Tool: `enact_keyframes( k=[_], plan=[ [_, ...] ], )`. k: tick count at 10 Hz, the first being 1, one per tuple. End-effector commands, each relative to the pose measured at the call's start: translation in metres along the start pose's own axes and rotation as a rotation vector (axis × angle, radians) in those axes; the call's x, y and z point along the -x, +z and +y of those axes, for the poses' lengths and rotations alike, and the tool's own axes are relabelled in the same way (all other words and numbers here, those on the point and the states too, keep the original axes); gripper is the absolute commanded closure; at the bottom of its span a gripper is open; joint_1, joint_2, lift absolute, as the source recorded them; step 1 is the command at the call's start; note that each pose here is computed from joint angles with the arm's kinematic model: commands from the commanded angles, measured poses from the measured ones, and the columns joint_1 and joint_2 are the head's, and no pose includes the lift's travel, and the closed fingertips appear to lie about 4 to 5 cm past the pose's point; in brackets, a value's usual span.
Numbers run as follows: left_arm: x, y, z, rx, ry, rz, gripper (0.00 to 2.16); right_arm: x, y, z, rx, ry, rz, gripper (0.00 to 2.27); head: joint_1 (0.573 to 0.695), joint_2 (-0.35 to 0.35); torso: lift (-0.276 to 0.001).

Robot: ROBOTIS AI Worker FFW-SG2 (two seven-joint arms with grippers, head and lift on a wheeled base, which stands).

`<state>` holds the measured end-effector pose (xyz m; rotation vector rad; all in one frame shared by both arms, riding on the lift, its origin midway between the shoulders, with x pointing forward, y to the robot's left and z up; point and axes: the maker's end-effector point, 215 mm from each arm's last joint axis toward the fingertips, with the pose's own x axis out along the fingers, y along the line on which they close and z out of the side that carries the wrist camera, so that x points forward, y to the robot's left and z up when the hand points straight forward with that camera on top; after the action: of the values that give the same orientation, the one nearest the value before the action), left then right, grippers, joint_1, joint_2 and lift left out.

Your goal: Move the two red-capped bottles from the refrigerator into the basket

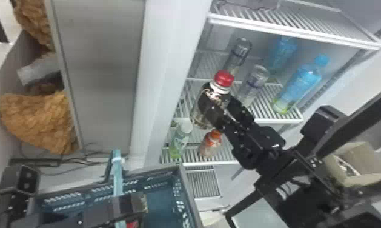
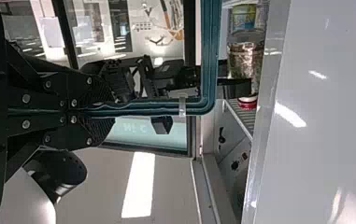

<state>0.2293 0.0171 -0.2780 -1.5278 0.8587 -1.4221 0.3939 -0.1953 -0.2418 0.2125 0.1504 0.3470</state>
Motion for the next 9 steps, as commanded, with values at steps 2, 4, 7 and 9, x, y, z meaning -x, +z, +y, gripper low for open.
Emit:
enact_keyframes(
  k=[2,4,7,9],
  plan=[
    [-0.001,0.0,0.0,-0.001,0.0,0.003,1.2,0.013,-0.005,0.024,-0.029,0.079,0.051,1.28,0.695,-0.326,0.0],
    [-0.001,0.0,0.0,-0.001,0.0,0.003,1.2,0.026,-0.021,0.04,-0.045,0.133,0.137,1.28,0.695,-0.303,0.0],
    [0.0,0.001,-0.001,-0.001,-0.003,-0.001,1.2,0.045,-0.058,0.053,-0.08,0.187,0.294,1.28,0.695,-0.288,0.0],
    [0.0,0.001,-0.002,-0.002,-0.004,0.001,1.2,0.048,-0.072,0.06,-0.109,0.223,0.343,1.28,0.695,-0.281,0.0]
  ],
)
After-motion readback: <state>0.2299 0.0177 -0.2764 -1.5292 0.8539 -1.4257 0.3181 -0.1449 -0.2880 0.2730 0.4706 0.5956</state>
